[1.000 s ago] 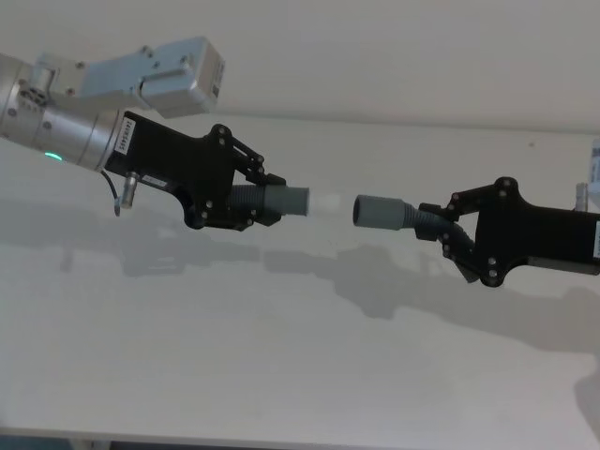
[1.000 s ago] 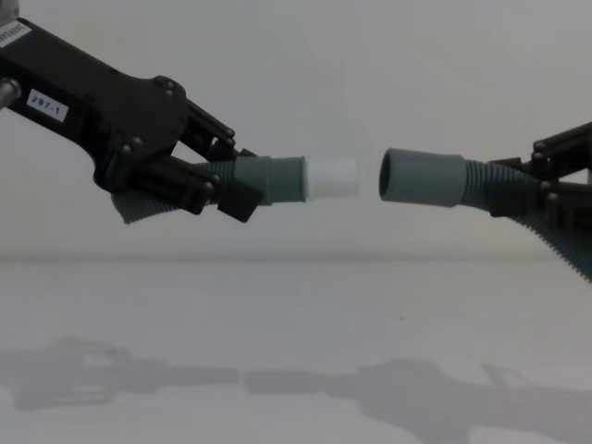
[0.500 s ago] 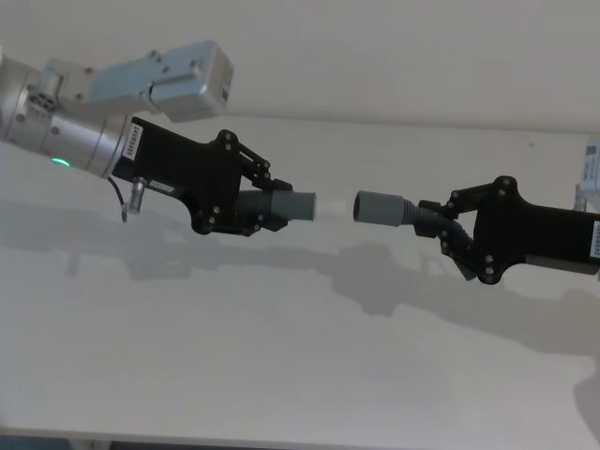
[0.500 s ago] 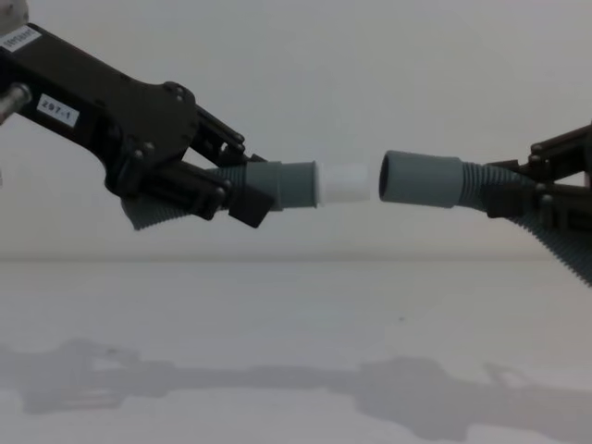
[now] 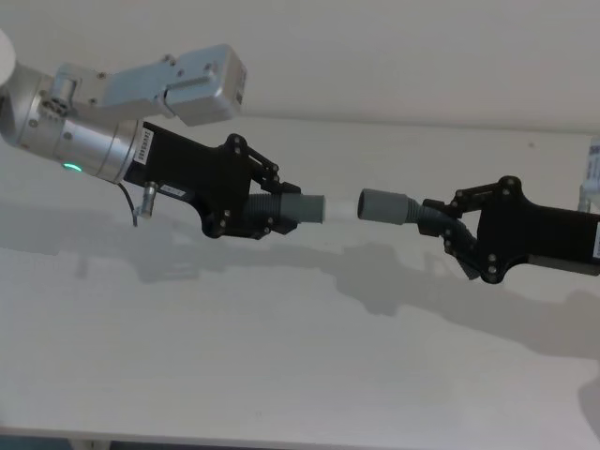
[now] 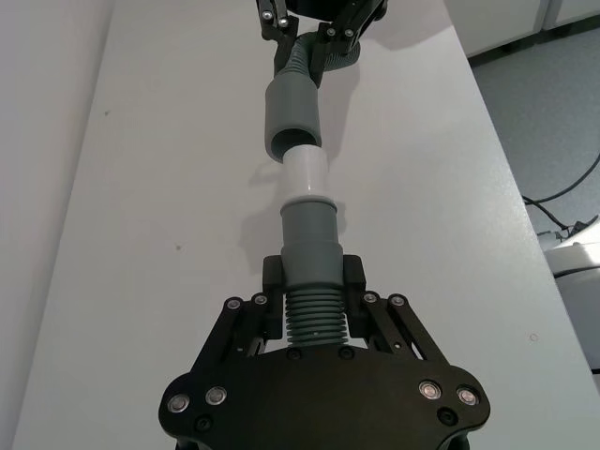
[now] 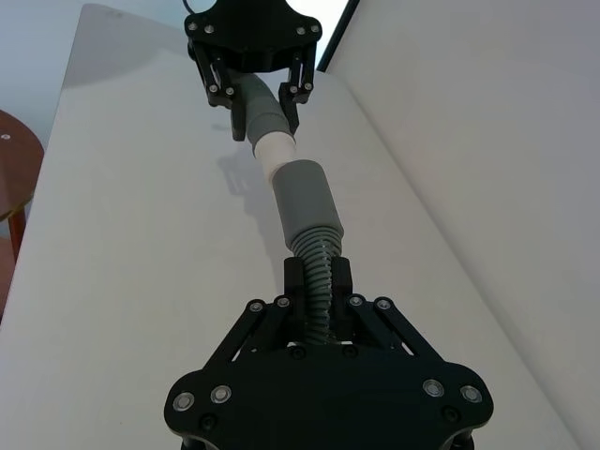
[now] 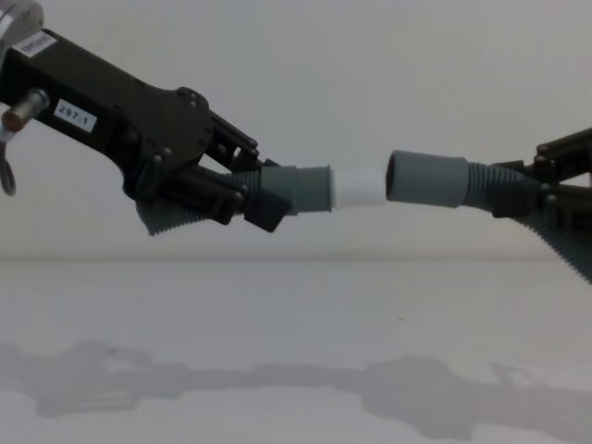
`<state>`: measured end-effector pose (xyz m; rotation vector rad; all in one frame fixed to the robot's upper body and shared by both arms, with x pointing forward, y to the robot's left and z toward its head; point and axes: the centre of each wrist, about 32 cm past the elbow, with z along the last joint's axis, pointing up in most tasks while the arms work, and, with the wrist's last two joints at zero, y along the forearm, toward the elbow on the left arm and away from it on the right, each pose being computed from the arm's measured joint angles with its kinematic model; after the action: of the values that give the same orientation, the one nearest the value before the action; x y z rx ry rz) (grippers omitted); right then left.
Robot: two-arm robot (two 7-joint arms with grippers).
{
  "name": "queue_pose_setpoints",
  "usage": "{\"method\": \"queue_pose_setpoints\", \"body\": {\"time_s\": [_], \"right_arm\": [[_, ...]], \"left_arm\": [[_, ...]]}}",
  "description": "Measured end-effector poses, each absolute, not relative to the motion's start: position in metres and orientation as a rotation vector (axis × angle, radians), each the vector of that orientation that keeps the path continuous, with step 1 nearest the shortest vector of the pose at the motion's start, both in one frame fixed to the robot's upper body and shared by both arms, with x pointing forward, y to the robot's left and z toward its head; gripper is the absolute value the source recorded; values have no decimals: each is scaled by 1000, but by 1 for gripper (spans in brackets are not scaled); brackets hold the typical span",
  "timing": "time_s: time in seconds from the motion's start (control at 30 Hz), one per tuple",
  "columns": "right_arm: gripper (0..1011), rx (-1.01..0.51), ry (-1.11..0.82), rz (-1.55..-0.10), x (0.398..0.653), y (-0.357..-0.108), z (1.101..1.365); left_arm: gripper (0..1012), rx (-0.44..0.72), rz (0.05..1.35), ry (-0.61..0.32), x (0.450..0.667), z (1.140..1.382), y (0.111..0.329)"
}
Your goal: Use both hands to pick up one end of the pipe from the table, align the ends, and insert them.
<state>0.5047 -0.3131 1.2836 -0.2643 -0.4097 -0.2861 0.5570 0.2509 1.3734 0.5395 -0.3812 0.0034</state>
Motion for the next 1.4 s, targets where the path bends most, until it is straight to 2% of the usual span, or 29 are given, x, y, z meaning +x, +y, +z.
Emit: {"method": "queue_pose_setpoints", "body": {"time_s": [1.4], "right_arm": [[156,-265,-385,-266,503,-323,1277]], "left_arm": [[354,561,-23,-389,553,1376,244]]}}
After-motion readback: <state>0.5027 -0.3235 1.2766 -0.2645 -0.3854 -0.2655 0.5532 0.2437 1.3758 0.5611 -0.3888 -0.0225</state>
